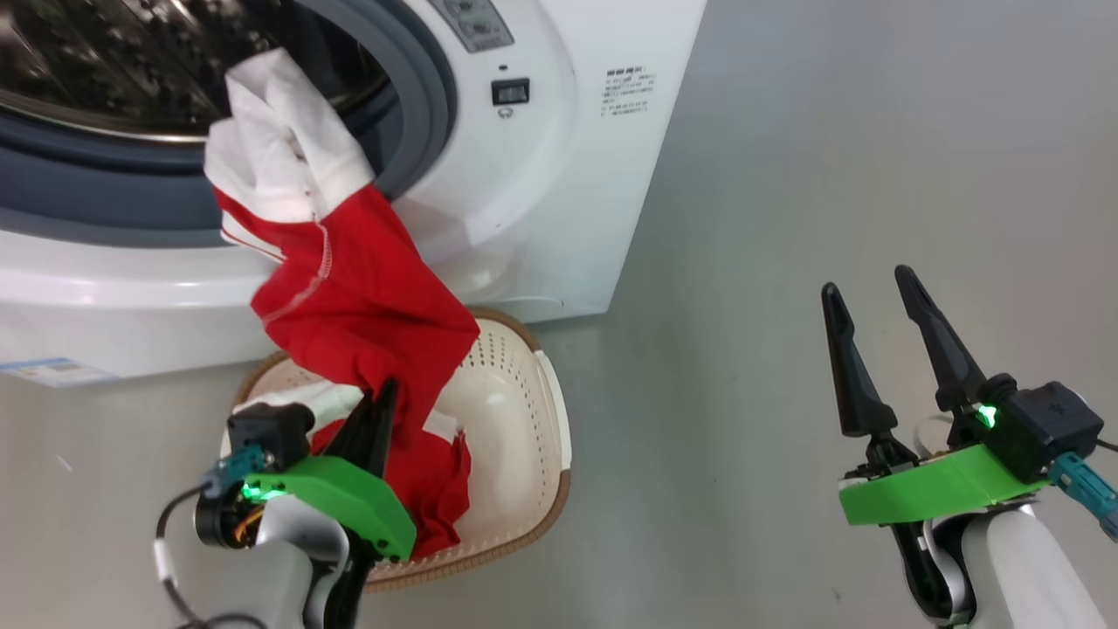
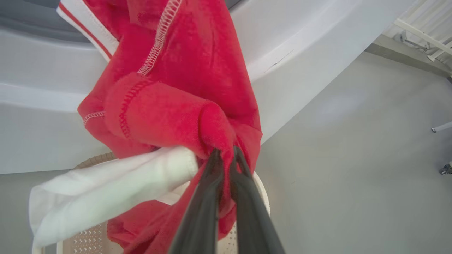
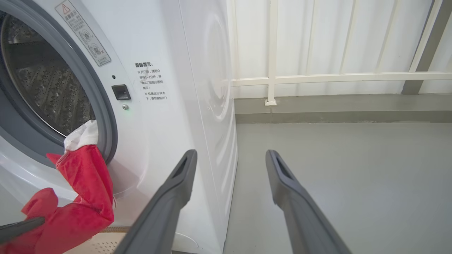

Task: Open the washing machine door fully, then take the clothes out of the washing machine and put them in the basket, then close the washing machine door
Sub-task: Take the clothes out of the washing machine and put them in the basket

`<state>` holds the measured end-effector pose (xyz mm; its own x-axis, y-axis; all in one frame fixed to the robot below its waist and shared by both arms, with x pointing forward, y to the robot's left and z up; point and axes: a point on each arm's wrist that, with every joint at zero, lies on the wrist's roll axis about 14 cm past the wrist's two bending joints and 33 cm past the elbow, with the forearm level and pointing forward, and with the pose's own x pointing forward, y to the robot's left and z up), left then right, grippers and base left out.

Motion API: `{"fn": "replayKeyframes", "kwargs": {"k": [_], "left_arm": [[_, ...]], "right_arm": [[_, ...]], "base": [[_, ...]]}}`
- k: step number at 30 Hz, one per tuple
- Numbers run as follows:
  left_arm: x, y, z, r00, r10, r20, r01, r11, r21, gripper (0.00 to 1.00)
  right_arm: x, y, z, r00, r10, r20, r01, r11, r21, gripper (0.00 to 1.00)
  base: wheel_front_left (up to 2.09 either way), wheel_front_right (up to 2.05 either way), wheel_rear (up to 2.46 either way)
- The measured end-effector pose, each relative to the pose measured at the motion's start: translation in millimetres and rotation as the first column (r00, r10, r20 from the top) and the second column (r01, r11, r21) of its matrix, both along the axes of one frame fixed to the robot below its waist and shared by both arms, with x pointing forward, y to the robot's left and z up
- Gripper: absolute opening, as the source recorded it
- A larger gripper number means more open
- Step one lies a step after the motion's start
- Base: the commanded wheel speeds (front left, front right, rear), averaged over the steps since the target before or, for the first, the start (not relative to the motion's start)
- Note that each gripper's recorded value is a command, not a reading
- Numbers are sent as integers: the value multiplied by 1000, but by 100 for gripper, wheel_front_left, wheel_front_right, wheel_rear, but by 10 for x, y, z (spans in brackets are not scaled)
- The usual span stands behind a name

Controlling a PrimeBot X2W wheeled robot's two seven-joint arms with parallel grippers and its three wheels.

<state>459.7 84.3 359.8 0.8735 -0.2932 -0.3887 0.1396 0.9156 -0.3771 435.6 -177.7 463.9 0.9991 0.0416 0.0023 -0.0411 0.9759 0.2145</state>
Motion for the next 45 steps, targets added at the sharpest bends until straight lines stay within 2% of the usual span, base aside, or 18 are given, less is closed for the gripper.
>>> {"fn": "replayKeyframes", "kwargs": {"k": [6, 21, 27, 32, 42, 43, 44, 45], "left_arm": [[-47, -28, -479, 988, -20, -153, 22, 1000, 14, 0], [-205, -27, -1191, 927, -30, -373, 55, 997, 55, 0], [-272, -53, -1405, 898, -38, -439, 72, 996, 59, 0], [-434, -55, -1596, 851, -45, -523, 89, 994, 58, 0], [-571, -70, -1775, 810, -52, -584, 103, 993, 54, 0], [-577, -67, -1783, 809, -55, -586, 109, 992, 56, 4], [-578, -62, -1786, 808, -56, -586, 112, 992, 59, 22], [-578, -58, -1784, 808, -56, -586, 112, 992, 59, 33]], "right_arm": [[92, 21, -115, 1000, 9, -22, -9, 1000, -3, 100], [199, -46, -388, 997, -5, -80, 4, 1000, -15, 100], [249, -47, -494, 995, -2, -100, 0, 1000, -20, 100], [245, -67, -585, 993, -6, -122, 3, 1000, -25, 100], [275, -120, -641, 991, -17, -132, 12, 999, -37, 100], [272, -124, -643, 991, -18, -133, 13, 999, -37, 100], [271, -127, -643, 991, -19, -133, 14, 999, -38, 100], [270, -127, -640, 991, -19, -133, 14, 999, -38, 100]], "base": [[0, 0, 0], [0, 0, 0], [0, 0, 0], [0, 0, 0], [0, 0, 0], [0, 0, 0], [0, 0, 0], [0, 0, 0]]}}
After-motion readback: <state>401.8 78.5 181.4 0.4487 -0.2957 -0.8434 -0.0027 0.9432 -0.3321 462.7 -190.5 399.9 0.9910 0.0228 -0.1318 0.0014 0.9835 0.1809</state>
